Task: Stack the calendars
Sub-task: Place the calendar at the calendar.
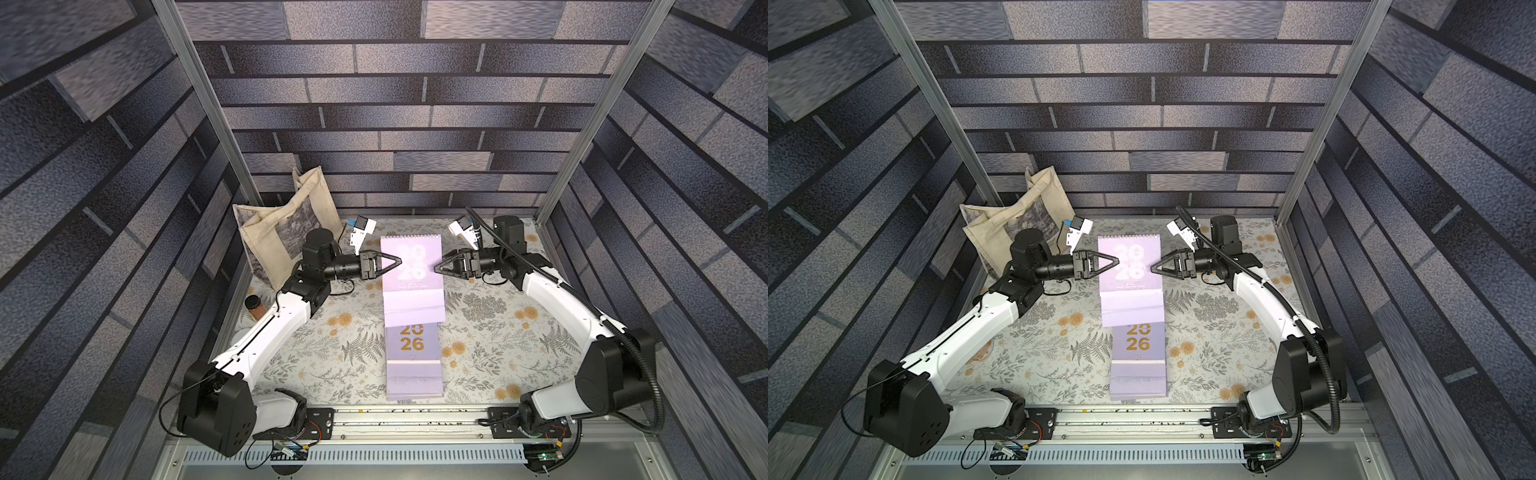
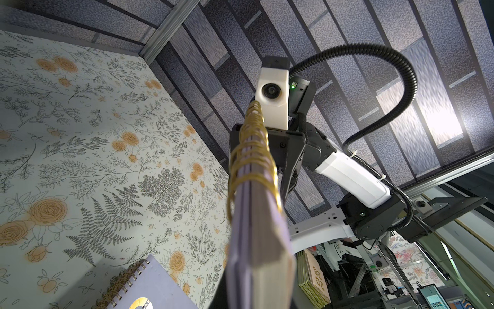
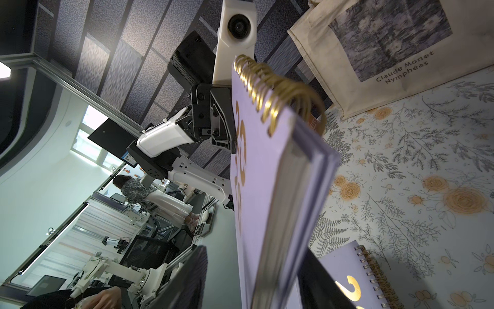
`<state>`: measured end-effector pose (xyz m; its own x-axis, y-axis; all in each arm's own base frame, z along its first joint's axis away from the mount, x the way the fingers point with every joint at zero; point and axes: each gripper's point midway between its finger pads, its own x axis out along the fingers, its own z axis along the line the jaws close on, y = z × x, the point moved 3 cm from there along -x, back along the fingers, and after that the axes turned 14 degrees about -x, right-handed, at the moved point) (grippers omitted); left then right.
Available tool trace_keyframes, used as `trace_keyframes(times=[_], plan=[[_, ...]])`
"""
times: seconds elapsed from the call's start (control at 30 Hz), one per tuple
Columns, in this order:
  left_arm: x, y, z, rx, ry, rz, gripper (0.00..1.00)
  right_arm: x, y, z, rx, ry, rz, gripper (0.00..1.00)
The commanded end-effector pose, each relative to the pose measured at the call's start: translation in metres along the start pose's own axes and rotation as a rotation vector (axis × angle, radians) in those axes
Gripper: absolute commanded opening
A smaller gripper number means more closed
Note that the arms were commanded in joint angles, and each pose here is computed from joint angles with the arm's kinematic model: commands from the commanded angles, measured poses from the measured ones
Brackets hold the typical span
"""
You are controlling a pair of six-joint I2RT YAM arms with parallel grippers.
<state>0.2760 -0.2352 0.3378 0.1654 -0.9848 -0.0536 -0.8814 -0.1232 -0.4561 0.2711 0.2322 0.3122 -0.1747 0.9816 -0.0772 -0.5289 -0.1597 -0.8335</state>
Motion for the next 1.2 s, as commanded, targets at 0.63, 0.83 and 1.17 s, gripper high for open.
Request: trace_keyframes(times=[0.63,0.83,1.17], plan=[[-0.031,-0.030,0.040,-0.031,-0.165,-0.104,0.78,0.012,0.038,-0.013,0.114,0.072,0.015,0.00],[-0.067,-0.039,0.053,-0.055,-0.259,-0.194,0.88,0.013,0.077,-0.022,0.269,0.128,0.037,0.00],[-0.073,-0.030,0.065,-0.094,-0.271,-0.195,0.88,0.019,0.139,-0.013,0.424,0.168,0.085,0.00]])
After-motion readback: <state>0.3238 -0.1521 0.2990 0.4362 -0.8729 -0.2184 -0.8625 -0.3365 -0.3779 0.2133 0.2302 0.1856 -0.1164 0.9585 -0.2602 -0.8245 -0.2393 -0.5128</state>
